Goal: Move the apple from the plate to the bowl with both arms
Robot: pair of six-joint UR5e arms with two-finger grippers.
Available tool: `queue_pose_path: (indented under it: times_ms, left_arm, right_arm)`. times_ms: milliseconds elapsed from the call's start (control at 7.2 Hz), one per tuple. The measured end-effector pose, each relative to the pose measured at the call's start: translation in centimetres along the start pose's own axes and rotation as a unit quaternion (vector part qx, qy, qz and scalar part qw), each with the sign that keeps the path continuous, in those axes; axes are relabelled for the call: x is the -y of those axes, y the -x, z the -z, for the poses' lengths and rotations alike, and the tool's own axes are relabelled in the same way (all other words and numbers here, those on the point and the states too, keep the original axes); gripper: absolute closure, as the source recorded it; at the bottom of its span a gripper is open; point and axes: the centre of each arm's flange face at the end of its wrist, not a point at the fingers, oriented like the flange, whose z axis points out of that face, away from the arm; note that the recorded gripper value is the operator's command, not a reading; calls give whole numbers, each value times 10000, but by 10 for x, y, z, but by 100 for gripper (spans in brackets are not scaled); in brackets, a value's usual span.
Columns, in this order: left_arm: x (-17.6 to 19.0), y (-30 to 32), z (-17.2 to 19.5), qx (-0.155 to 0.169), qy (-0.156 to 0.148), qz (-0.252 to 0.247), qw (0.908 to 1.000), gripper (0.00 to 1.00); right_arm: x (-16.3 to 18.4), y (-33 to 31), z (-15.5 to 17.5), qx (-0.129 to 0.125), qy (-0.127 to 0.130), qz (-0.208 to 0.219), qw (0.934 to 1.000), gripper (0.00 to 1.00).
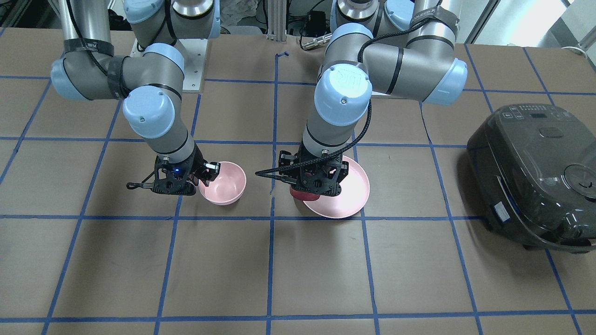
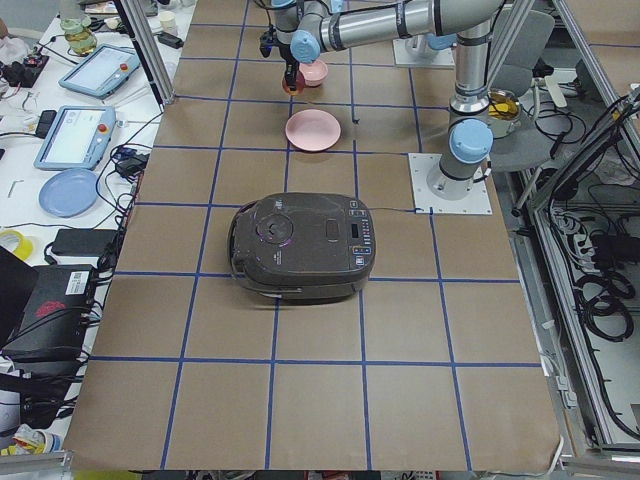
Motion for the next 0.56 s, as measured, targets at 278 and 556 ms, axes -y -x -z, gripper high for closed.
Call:
queue_pose_path:
  times_ms: [278,556]
  left_arm:
    - [0,-3,2,-12,-28,5,10000,96]
    - [-1,-18,0,-157,-115,196,9996,94]
  right_arm:
    - [19,-5,37,-230,-401,-3,9989,0]
    - [31,-2,128,-463,-738,-31,9962,0]
